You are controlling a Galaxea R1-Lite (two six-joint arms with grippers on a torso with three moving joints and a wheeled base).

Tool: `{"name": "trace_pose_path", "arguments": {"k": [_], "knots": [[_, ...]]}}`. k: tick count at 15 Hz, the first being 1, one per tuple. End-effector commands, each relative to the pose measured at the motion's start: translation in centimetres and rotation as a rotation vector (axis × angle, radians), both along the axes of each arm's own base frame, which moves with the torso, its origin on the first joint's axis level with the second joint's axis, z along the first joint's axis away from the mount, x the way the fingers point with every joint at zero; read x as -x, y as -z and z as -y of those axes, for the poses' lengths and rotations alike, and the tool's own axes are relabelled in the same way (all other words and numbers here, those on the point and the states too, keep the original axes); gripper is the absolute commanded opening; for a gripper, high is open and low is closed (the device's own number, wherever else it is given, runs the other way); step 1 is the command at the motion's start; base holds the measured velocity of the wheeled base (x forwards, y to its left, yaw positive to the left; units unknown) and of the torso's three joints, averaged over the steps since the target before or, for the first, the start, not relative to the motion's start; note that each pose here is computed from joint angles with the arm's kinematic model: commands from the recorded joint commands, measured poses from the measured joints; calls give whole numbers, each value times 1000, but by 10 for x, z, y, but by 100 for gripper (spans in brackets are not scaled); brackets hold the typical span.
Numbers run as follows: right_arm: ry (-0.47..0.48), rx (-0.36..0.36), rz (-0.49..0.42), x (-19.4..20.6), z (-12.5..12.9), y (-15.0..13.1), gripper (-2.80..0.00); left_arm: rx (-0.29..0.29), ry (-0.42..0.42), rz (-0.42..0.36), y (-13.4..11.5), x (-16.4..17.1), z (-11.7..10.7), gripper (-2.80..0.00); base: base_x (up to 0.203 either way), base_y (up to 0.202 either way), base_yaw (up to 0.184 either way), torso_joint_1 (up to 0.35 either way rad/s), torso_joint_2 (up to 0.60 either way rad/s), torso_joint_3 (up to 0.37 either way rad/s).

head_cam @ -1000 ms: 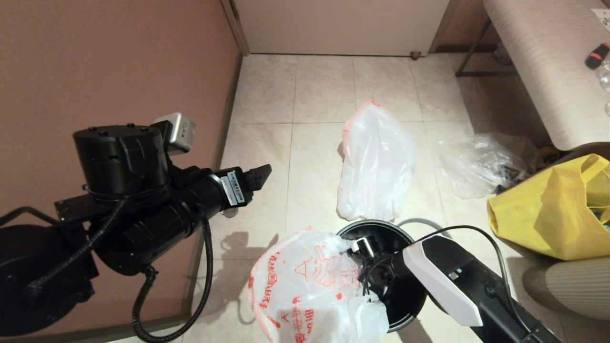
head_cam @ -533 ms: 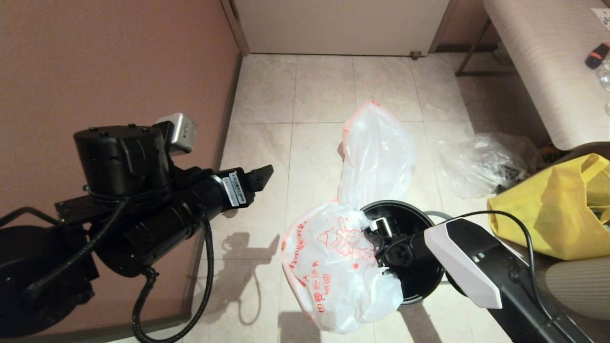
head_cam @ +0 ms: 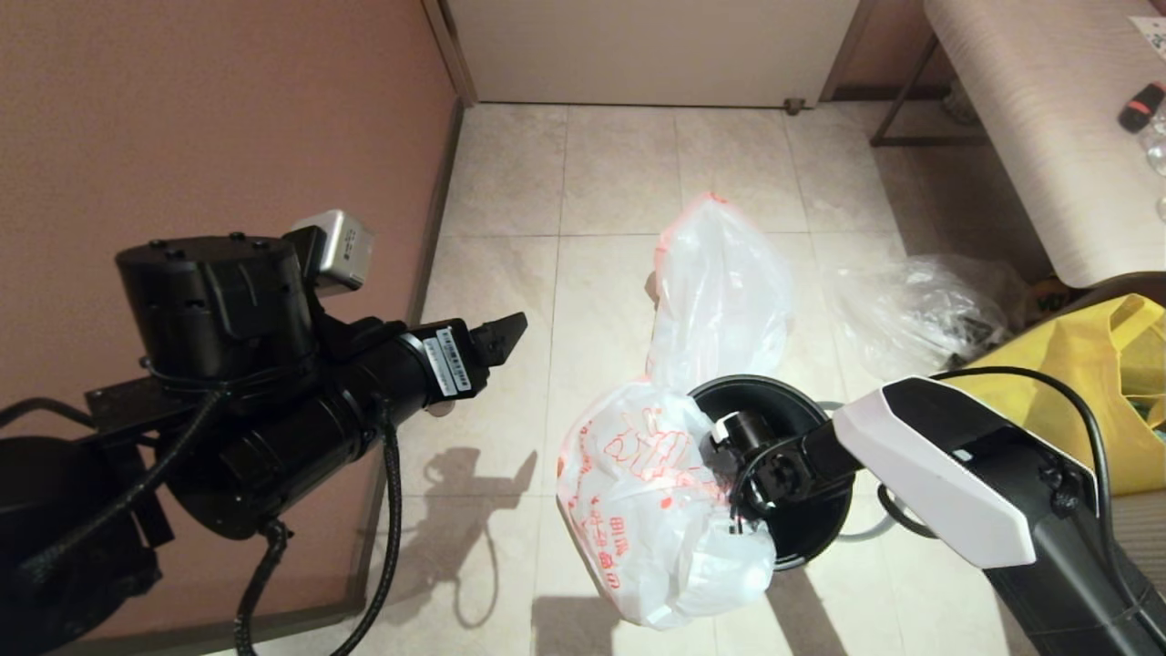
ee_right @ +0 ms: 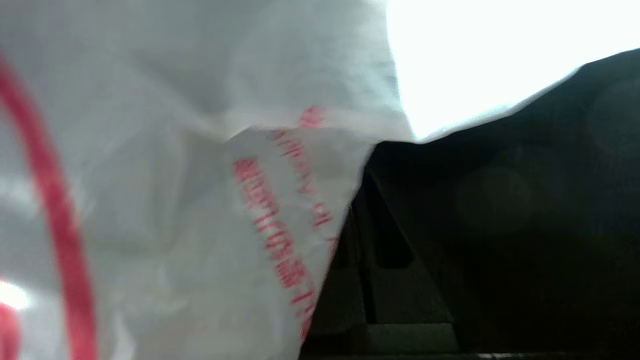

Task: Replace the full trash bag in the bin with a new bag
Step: Put the new garbage bag on the trash can

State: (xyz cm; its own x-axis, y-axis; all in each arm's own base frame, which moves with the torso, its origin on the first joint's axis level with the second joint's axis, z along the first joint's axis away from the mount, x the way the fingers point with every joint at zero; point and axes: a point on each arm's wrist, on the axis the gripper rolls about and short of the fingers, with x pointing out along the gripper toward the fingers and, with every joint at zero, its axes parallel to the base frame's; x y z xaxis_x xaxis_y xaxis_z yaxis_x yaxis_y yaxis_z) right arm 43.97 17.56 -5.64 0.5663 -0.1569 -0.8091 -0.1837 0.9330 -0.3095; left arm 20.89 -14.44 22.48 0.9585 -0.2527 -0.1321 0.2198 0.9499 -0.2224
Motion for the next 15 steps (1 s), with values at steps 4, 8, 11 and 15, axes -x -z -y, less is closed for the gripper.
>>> {"name": "trace_pose_path", "arguments": {"k": [4,8,11,15], "knots": [[82,-69,121,10,23,-32,-280,8,9,8,-2,4,1,0,0,0,0,0,0,0],[101,-150,305,7,27,-31,-280,3,10,2,0,3,2,0,0,0,0,0,0,0],[119,-182,367,12,31,-57,-280,-1,14,-2,2,4,3,0,0,0,0,0,0,0],[124,-230,419,43,32,-108,-280,0,29,-1,1,7,6,0,0,0,0,0,0,0]]}}
